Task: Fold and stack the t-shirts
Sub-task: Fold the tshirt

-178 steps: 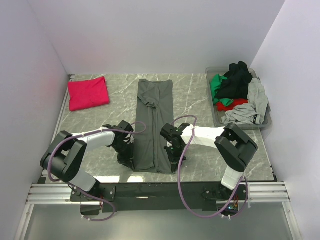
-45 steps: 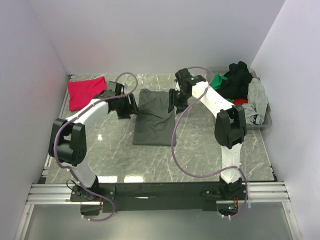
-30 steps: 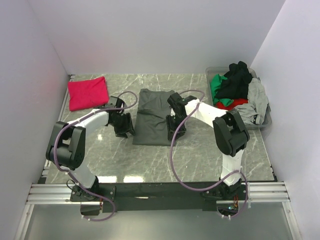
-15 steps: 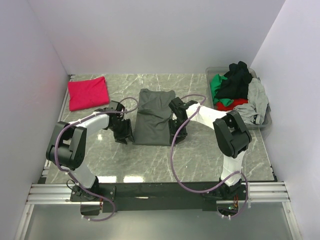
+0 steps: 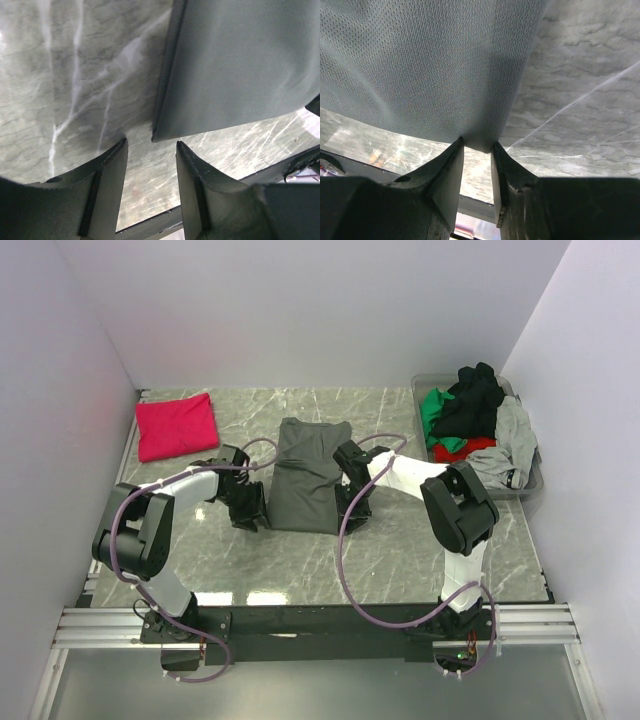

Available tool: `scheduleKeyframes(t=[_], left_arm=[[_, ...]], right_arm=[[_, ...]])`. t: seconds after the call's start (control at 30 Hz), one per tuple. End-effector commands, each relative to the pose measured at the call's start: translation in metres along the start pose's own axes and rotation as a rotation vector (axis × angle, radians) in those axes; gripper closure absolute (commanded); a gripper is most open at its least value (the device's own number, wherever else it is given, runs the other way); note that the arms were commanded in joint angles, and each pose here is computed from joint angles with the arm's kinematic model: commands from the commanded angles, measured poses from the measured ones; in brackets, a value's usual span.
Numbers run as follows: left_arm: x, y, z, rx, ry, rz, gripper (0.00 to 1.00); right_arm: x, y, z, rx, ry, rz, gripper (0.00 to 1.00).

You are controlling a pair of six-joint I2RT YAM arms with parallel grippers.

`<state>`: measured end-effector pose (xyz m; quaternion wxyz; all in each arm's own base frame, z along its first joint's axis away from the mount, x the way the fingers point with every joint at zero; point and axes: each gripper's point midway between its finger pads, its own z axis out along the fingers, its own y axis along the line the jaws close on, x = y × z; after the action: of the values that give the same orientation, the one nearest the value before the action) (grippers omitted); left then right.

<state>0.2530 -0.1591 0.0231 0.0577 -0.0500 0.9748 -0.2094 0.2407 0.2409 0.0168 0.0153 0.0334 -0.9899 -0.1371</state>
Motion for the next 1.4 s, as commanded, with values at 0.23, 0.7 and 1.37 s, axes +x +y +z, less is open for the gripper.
scheduleKeyframes(t=[0.23, 0.7, 1.37], left_arm=[[0.002, -0.004, 0.013, 0.052, 0.021, 0.060, 0.52], [0.004, 0.004, 0.024, 0.022, 0.046, 0.057, 0.63], [0.006, 0.023, 0.037, -0.057, 0.057, 0.039, 1.00]], right_arm=[[0.005, -0.014, 0.002, 0.072, -0.015, 0.018, 0.64], [0.009, -0.016, 0.006, 0.079, -0.007, 0.031, 0.64], [0.012, -0.026, 0.005, 0.129, 0.001, 0.053, 0.92]])
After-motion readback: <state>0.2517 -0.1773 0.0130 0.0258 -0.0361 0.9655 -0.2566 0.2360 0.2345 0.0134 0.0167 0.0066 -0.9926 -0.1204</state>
